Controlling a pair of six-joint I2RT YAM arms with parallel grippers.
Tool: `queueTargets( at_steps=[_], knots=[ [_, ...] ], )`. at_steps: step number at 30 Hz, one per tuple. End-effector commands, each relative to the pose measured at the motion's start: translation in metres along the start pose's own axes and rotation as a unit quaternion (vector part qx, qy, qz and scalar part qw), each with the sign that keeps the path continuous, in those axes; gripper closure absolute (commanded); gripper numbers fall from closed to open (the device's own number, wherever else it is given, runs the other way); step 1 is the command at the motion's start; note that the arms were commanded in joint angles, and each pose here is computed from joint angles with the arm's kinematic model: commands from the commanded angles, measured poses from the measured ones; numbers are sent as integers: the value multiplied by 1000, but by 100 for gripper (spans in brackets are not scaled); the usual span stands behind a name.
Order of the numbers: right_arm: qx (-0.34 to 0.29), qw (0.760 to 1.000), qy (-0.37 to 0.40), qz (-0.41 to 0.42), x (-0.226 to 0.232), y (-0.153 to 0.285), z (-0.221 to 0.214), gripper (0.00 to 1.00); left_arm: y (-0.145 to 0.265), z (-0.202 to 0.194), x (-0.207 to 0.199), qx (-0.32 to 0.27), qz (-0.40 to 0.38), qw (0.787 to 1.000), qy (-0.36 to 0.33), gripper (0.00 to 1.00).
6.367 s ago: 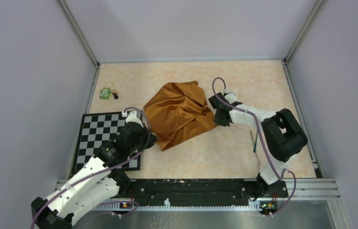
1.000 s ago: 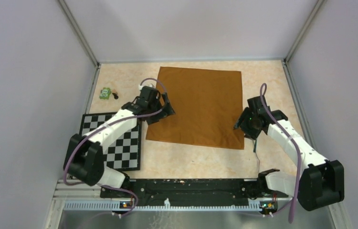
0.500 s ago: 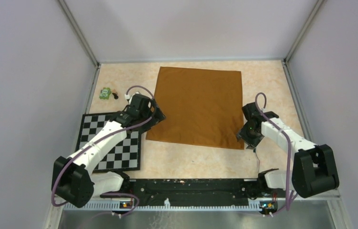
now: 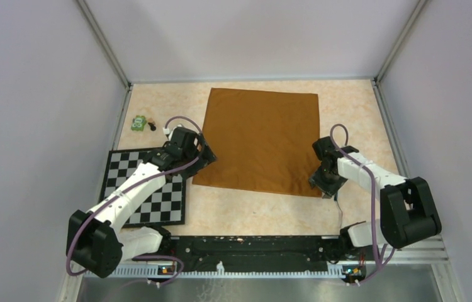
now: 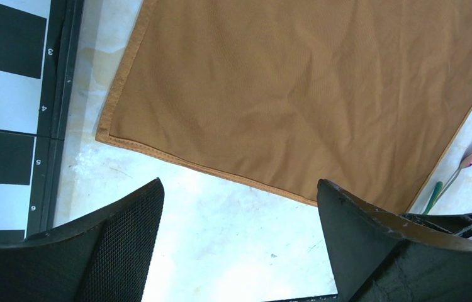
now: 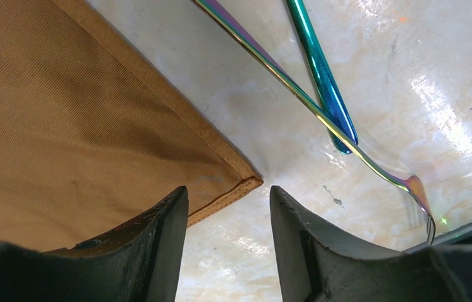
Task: Fold the napkin into a case and place the utensils inside
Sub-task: Pick up the flattened napkin from the center of the board.
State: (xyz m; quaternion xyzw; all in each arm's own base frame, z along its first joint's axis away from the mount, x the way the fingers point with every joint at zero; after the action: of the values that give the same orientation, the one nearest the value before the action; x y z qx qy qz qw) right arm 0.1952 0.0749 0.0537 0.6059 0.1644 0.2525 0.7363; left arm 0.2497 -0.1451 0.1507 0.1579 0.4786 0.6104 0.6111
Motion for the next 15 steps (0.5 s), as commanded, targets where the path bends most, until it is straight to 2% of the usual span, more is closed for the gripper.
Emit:
queueTargets(
  at_steps=[1, 9, 11, 15],
  knots=[
    [-19, 1000, -9, -11, -1, -8, 1, 50, 7, 2, 3, -11, 2, 1000, -1, 5],
    [-15, 1000, -8, -26, -8, -32, -6, 58, 10, -1, 10, 2, 27, 1000, 0, 1],
    [-14, 999, -7, -31, -12, -37, -7, 67, 6, -6, 13, 10, 32, 999, 2, 1],
    [-18, 999, -3, -32, -14, -36, -7, 95, -4, -20, 19, 44, 46, 998, 12, 1]
  ],
)
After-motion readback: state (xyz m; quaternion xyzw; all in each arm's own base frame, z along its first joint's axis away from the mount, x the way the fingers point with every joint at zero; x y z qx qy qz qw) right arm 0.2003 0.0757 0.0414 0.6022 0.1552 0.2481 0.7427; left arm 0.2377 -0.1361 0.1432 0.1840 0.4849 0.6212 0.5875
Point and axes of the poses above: each gripper's point midway between its finger pads, its own y axis back along the fingers, its own x axis along the line the jaws close on, z = x × y, the point moved 3 cm from there along y, back along the fingers, and after that the axes turned 10 degrees about -y, right-handed, at the moved point
